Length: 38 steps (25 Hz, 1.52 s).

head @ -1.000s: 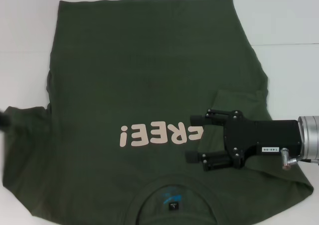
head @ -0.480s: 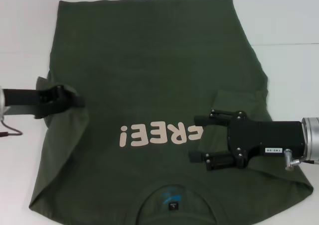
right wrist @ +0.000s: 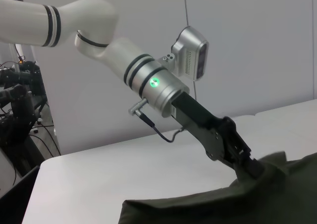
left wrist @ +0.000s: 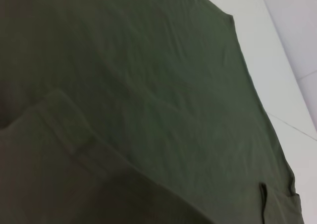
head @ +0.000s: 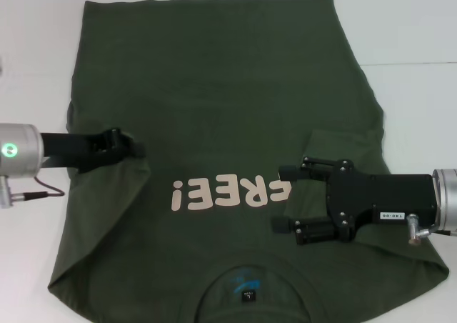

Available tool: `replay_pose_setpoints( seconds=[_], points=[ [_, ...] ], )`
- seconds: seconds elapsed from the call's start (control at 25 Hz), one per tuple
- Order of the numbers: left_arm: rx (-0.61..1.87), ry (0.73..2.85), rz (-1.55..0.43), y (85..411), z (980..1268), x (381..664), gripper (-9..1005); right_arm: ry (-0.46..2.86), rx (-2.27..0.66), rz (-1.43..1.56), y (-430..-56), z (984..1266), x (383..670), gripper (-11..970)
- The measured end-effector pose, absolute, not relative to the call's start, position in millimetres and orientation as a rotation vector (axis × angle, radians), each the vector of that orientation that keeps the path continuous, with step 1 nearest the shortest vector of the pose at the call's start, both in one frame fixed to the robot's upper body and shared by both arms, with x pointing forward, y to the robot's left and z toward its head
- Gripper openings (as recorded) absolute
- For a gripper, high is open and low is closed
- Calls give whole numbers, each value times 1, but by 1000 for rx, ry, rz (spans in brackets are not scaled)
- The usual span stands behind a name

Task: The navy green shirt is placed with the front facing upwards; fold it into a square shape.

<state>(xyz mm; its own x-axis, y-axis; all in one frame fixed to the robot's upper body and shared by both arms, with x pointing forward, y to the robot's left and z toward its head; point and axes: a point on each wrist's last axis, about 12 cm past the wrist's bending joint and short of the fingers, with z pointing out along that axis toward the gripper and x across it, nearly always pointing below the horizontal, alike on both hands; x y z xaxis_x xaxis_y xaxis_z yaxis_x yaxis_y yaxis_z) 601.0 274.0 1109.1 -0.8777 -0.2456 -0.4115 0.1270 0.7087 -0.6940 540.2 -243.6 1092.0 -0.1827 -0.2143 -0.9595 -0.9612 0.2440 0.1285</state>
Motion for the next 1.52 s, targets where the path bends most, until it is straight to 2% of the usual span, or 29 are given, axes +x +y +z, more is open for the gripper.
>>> replay_pose_setpoints(
  seconds=[0.24, 0.68, 0.8, 1.0, 1.24, 1.52],
  points=[
    [-89, 2376, -1109, 261, 1101, 602, 48, 1601, -1122, 1025, -243, 1092, 540, 927],
    [-96, 2321, -1140, 274, 1105, 599, 212, 1597, -1122, 1025, -244, 1093, 540, 927],
    [-52, 2261, -1170, 278, 1108, 595, 444, 1596, -1096, 1035, -246, 1099, 543, 928],
    [-2, 2187, -1203, 283, 1109, 588, 689, 1730, -977, 1088, -254, 1122, 556, 928],
    [116, 2089, -1214, 285, 1112, 579, 909, 2042, -806, 1109, -260, 1146, 570, 928],
    [306, 1958, -1205, 289, 1118, 566, 917, 2308, -488, 1132, -285, 1164, 565, 925]
  ],
)
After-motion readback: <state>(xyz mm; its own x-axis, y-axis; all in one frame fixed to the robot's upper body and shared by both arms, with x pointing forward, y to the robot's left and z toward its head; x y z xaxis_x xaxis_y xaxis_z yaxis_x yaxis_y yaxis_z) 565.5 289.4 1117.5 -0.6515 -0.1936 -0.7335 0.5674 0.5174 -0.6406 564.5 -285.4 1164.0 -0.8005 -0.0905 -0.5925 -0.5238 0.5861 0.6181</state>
